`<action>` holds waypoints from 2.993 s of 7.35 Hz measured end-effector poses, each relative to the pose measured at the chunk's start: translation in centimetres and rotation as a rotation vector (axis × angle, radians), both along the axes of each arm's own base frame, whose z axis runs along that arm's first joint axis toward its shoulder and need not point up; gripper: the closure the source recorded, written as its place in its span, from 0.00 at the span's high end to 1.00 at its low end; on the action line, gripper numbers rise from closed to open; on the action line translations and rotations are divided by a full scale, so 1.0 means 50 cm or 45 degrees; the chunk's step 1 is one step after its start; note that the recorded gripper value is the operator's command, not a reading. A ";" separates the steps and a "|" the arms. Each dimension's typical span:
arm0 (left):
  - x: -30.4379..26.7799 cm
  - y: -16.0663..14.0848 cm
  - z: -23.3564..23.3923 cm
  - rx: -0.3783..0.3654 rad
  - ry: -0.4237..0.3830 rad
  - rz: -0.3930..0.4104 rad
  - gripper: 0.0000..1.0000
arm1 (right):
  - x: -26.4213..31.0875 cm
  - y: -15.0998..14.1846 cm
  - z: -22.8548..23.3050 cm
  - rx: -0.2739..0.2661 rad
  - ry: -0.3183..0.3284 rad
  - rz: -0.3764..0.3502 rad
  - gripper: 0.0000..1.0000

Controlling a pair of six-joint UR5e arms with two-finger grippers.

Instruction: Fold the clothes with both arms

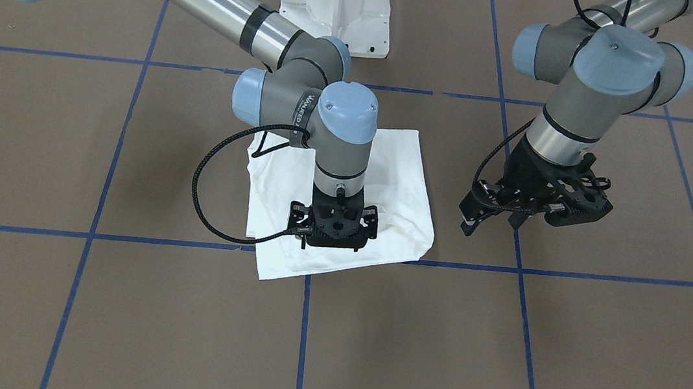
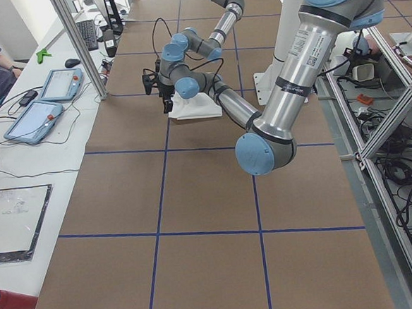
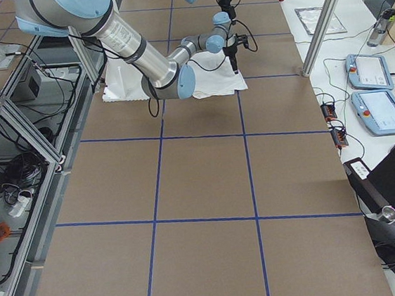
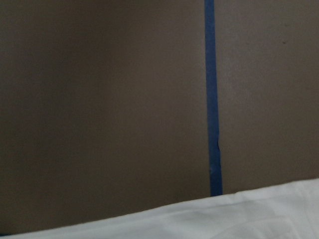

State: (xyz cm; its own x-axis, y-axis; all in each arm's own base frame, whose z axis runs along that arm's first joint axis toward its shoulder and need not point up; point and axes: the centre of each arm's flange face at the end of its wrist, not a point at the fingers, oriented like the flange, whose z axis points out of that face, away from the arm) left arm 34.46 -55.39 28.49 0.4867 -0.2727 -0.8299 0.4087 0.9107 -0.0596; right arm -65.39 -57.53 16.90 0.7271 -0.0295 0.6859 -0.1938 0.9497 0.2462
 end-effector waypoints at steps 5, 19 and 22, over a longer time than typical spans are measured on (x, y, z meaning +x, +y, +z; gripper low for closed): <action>-0.225 -0.070 0.105 0.306 -0.155 0.229 1.00 | 0.383 -0.191 0.125 0.053 0.060 -0.151 1.00; -0.815 0.066 0.689 0.379 -0.562 0.534 1.00 | 1.324 0.124 0.973 -0.186 0.034 -0.334 1.00; -0.804 0.085 0.702 0.174 -0.455 0.586 1.00 | 1.387 0.147 0.955 -0.250 -0.084 -0.190 1.00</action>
State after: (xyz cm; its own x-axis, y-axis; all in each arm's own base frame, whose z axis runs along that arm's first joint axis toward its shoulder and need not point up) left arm -5.77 -51.14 63.60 0.7852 0.1299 -0.6055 -0.0562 0.9887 0.1392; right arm 3.94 -50.21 64.62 0.6783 0.0051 0.7348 -0.0571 0.9973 0.0458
